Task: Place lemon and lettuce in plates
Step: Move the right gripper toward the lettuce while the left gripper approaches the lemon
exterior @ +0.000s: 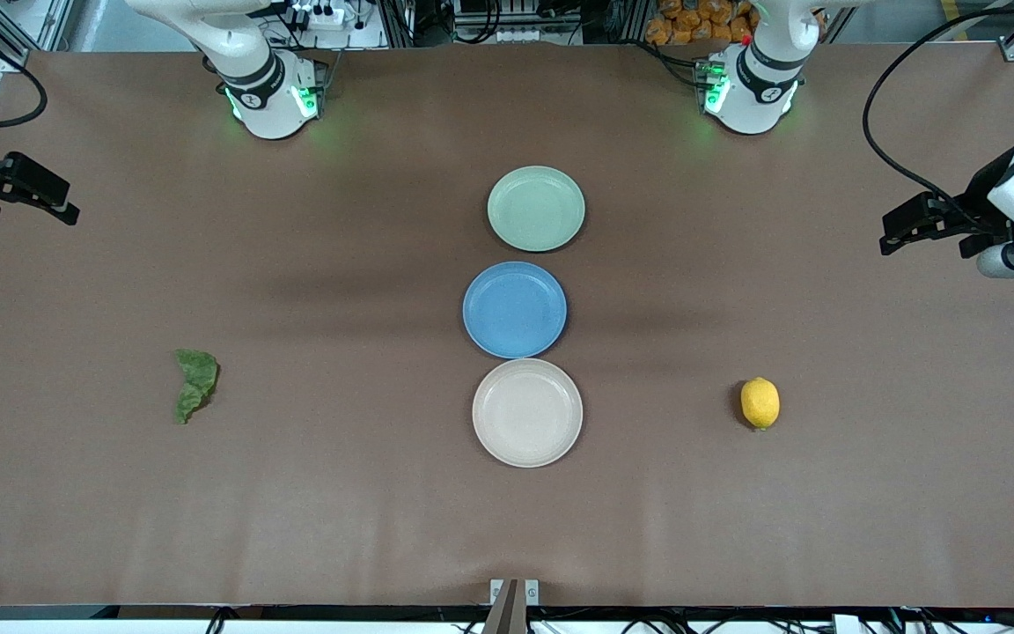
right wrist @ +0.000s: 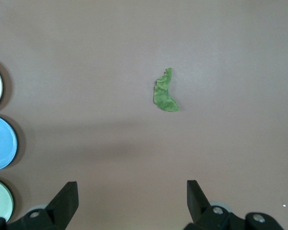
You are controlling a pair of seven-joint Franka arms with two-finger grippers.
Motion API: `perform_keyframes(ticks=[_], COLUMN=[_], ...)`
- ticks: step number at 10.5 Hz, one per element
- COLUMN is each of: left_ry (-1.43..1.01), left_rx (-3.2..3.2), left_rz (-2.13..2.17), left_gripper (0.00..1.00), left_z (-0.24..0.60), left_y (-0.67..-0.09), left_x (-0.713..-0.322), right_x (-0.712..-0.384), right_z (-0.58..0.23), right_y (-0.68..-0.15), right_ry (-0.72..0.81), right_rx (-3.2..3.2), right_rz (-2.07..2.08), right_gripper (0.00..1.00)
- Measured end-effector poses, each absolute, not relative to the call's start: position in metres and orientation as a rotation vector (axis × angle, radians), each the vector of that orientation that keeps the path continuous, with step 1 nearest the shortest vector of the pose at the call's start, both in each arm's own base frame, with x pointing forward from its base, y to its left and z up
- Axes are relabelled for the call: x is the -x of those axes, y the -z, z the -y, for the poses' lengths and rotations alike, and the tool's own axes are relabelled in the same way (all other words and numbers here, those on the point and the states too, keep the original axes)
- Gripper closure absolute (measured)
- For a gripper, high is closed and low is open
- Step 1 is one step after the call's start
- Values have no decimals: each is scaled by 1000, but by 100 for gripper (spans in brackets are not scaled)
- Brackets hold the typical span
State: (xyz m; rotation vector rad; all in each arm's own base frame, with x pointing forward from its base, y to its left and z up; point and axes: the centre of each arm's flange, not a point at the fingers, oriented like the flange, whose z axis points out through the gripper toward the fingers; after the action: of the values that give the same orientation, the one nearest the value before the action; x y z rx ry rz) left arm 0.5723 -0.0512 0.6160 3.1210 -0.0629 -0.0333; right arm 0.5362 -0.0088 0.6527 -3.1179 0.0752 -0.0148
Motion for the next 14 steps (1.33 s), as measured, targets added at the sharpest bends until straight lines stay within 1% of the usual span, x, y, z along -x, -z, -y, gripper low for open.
perform_keyframes(ticks=[9,14], left_ry=[43,93], left_rx=[-3121,-3119], left_rz=[63,62], left_gripper=[0,0], left_z=[51,51], left_y=[-613,-594], left_x=[-573,-581], right_x=[-537,-539], right_z=[9,9], right_y=[-651,-648], right_ry=[9,-1], right_rx=[3118,3119], right_rz=[-75,-75], right_gripper=[0,0])
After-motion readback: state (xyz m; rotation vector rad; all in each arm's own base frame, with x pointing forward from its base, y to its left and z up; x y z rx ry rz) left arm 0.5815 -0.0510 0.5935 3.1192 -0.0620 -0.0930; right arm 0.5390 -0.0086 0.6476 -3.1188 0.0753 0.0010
